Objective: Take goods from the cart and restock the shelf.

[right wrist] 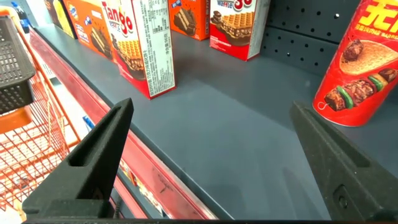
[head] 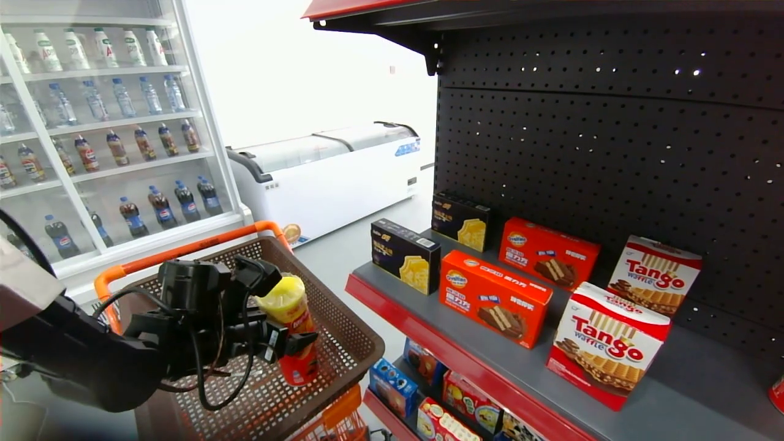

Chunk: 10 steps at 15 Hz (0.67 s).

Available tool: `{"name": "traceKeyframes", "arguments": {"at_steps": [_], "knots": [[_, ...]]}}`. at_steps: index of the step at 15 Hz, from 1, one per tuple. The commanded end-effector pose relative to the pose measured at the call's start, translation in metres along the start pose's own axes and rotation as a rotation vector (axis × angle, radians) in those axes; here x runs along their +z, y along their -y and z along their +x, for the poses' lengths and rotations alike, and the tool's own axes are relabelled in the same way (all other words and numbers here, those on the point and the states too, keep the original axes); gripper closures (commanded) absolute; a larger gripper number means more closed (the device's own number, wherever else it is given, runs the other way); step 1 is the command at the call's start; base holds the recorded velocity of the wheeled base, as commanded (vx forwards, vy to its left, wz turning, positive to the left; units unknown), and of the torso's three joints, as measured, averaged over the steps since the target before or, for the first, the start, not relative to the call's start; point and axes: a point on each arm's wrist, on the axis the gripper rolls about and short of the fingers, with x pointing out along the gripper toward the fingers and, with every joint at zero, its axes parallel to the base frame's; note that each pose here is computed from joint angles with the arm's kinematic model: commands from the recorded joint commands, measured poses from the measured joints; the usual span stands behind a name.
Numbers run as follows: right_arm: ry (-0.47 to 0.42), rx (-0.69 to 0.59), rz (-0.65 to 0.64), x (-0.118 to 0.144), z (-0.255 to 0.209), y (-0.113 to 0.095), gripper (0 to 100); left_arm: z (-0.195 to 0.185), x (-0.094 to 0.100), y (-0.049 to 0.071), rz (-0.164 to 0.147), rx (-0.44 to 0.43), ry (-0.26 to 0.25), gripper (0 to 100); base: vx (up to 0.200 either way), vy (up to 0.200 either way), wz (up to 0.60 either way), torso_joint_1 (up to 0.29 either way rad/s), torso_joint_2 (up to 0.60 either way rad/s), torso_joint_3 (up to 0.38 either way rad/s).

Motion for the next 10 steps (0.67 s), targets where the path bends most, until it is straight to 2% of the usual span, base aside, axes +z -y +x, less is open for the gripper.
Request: {"name": "traceKeyframes", "arguments": {"at_steps": [1, 4, 9, 10], "knots": [[0.0, 0.001, 0.0, 0.0, 0.0, 0.0, 0, 0.014, -0.007, 0.006, 0.006, -0.027, -0.031, 0, 0.0, 0.0, 0.0, 0.0, 0.0, 0.0], [0.0, 0.001, 0.0, 0.0, 0.0, 0.0, 0, 0.025, -0.009, 0.011, 0.024, -0.04, -0.013, 0, 0.0, 0.0, 0.0, 0.0, 0.0, 0.0], [0.0, 0.001, 0.0, 0.0, 0.0, 0.0, 0, 0.025, -0.009, 0.012, 0.025, -0.042, -0.011, 0, 0.0, 0.0, 0.0, 0.0, 0.0, 0.0], [0.0, 0.001, 0.0, 0.0, 0.0, 0.0, 0, 0.026, -0.006, 0.011, 0.028, -0.04, 0.001, 100, 0.0, 0.0, 0.0, 0.0, 0.0, 0.0]]}}
